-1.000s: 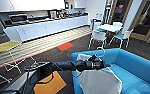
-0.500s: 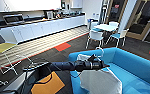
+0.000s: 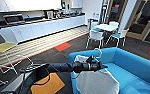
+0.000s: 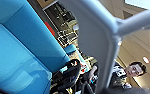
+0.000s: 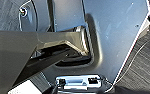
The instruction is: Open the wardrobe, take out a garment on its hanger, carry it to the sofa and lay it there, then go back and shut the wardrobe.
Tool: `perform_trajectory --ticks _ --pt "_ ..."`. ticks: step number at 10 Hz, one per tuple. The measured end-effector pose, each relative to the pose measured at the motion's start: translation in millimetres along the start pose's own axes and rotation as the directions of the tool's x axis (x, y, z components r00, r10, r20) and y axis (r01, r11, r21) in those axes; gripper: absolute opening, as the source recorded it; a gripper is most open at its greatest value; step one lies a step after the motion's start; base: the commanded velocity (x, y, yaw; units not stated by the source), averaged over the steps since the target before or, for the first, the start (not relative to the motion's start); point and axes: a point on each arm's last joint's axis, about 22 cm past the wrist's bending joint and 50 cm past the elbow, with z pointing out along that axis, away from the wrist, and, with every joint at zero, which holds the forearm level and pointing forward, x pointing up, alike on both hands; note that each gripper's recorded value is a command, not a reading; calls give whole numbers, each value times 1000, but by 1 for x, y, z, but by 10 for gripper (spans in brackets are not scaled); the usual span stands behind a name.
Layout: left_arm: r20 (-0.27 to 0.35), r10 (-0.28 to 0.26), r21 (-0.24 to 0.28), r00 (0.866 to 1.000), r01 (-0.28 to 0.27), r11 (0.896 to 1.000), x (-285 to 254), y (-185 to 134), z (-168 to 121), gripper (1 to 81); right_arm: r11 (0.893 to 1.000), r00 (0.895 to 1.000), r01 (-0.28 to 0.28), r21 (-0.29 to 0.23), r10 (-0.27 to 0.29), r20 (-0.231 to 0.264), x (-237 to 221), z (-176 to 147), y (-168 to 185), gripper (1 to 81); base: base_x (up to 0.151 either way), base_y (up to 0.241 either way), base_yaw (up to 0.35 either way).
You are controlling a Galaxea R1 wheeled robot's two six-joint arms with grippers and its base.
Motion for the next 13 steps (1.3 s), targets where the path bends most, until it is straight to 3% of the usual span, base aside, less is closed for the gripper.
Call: perform_trajectory --ticks 4,13 --pt "0 0 -7 1000 0 1000 -2 3 1 10 1000 1000 -1 0 1 3 -3 0 0 811 41 0 0" --pt "12 -10 -19 1000 10 1000 -7 0 8 10 1000 1000 -7 -2 7 14 -7 0 1 811 111 0 0"
